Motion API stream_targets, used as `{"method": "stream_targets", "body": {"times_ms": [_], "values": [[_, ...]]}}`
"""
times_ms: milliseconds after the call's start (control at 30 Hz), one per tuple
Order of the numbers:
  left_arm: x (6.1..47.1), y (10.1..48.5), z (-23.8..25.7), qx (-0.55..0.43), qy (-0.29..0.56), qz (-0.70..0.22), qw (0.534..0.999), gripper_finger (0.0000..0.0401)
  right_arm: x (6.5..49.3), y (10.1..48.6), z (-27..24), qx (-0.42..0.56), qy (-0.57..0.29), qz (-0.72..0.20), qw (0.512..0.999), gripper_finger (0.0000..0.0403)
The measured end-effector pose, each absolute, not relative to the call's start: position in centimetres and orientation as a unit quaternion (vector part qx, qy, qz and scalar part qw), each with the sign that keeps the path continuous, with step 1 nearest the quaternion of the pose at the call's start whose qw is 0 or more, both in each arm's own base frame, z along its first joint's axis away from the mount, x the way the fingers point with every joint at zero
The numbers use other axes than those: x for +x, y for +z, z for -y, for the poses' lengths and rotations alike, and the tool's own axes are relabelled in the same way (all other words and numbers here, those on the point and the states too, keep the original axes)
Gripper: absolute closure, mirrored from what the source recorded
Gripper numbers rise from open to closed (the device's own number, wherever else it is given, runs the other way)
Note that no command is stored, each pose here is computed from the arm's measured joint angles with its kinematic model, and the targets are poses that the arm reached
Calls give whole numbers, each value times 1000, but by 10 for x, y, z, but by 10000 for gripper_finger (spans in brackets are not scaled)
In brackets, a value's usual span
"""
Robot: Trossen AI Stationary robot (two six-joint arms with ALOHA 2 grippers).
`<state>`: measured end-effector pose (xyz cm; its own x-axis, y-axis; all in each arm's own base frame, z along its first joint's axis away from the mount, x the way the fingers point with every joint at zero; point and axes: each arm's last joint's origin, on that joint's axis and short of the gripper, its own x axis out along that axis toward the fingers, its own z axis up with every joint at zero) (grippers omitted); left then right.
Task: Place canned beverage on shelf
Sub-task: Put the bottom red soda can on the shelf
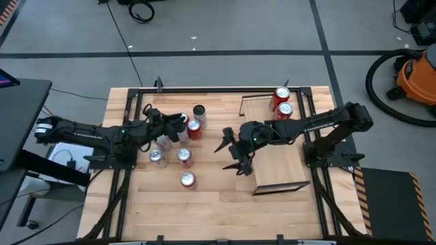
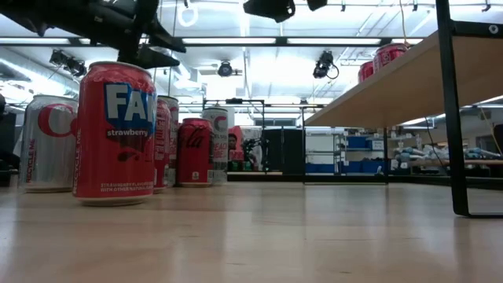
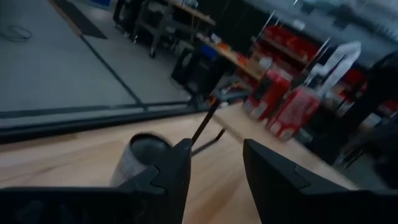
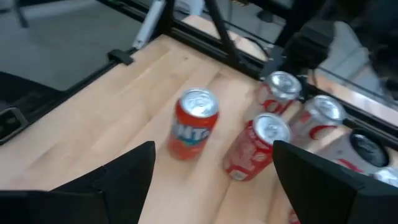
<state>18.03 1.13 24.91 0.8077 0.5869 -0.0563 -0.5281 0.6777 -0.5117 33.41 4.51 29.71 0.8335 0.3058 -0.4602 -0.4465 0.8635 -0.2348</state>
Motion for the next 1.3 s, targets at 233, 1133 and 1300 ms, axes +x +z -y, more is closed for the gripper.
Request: {"method": "stream_targets", "body": {"times_ms": [233, 1133, 1300], "values": [[188, 253, -12, -272, 309, 99, 906, 246, 325, 288, -32, -173, 185, -223, 942, 70], [196, 275, -11, -74, 307, 167, 934, 246, 329, 292, -19, -112, 105, -119, 981, 70], [197, 275, -7, -66, 280, 165, 943, 246, 352, 261, -54, -119, 106, -136, 978, 70]]}}
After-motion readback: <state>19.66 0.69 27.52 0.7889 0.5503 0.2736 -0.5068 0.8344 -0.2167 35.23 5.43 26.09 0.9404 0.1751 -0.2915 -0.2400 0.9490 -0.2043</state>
